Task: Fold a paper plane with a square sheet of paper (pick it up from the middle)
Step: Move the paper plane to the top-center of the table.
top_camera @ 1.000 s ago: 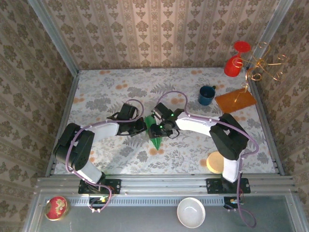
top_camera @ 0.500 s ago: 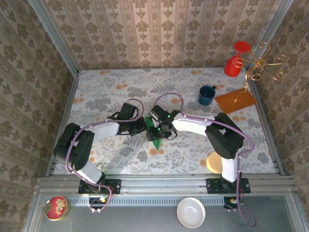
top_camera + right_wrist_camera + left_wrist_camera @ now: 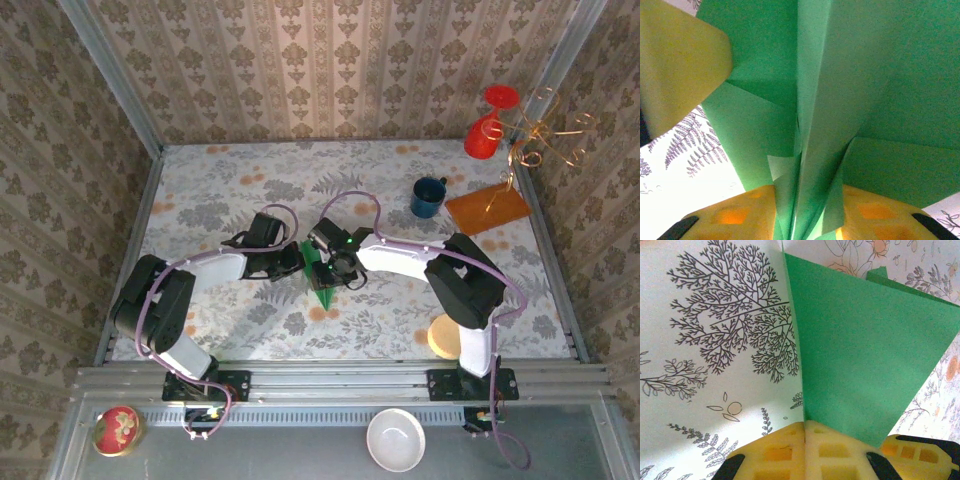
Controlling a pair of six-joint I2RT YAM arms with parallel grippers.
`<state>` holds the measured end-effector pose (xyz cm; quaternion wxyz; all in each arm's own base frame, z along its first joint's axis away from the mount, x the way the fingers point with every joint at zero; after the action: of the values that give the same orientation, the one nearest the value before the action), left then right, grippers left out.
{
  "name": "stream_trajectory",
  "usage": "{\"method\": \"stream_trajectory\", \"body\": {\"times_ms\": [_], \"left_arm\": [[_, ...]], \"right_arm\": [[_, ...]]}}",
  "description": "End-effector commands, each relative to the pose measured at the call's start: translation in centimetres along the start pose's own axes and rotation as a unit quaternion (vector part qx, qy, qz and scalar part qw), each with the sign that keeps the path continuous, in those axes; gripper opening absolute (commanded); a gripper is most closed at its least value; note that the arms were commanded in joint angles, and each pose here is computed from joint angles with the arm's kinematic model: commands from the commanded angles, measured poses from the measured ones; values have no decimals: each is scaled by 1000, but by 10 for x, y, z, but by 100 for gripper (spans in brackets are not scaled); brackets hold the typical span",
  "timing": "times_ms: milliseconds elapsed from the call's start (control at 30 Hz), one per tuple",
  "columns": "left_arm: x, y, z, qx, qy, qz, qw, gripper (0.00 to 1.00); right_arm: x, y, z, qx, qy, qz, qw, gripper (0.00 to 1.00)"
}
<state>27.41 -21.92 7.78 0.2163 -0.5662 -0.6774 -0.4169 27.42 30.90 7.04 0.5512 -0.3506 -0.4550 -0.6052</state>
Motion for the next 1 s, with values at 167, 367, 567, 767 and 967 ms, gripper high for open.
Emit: {"method": "stream_trajectory", "body": {"times_ms": [167,367,567,767,967], "left_arm": [[9,4,-10,-7,-11,-5,1000,0],[9,4,-10,-8,-12,-4,1000,0],[8,4,-11,-7,-15,-4,1000,0],[18,7,-2,-3,3,-13,1000,20],[50,14,22,14,41,-48,998,45]], "right_arm": [[8,12,-10,-30,-46,-39,998,30],[7,13,-9,-32,-44,-39,998,31],[4,10,-5,-31,-31,-26,999,32],[6,13,-14,-38,-58,-39,997,19],[18,28,-31,-62,-84,-67,992,10]]}}
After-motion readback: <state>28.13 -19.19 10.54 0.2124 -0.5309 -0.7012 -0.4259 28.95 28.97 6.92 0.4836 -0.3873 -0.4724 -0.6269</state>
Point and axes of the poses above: each hand's point on the last joint's axis, 136 mm out from that joint toward the fingers, its own x axis back along the fingers, its own z axis along the line the jaws close on, y = z × x, the point moved 4 cm from there along x, back along the fingers, and after that the axes turned 14 degrees about -x, right-handed, at the moved point
